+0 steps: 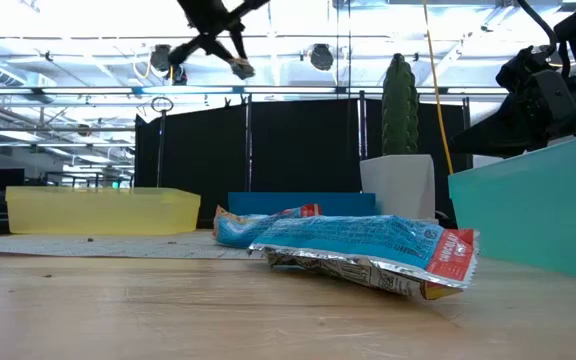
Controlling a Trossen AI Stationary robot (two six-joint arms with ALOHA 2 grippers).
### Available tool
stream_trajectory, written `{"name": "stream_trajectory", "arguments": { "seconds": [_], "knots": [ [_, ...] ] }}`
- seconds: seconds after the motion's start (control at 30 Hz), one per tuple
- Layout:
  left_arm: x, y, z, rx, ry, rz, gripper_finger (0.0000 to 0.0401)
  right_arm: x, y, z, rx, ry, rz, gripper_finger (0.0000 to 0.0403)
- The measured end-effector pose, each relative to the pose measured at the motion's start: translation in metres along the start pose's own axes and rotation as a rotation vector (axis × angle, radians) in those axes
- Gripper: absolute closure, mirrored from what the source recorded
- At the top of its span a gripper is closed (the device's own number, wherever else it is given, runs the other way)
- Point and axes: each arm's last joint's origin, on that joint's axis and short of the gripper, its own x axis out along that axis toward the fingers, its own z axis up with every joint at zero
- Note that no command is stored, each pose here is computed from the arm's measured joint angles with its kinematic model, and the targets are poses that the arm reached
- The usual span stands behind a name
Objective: Pick and place Granola Bars by type
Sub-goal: Put the yellow granola bar into the blue bin
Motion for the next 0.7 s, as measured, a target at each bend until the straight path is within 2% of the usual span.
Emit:
{"name": "stream_trajectory", "arguments": {
  "seconds": [0.37,0.7],
  "knots": [
    [0.063,-0.019,0.037,-0.029,0.043,0.03,0.0383,0.0,0.0,0.0,0.0,0.0,0.0,0.0245],
    [0.119,-0.015,0.053,-0.054,0.081,0.096,0.0383,0.0,0.0,0.0,0.0,0.0,0.0,0.0245]
  ]
}}
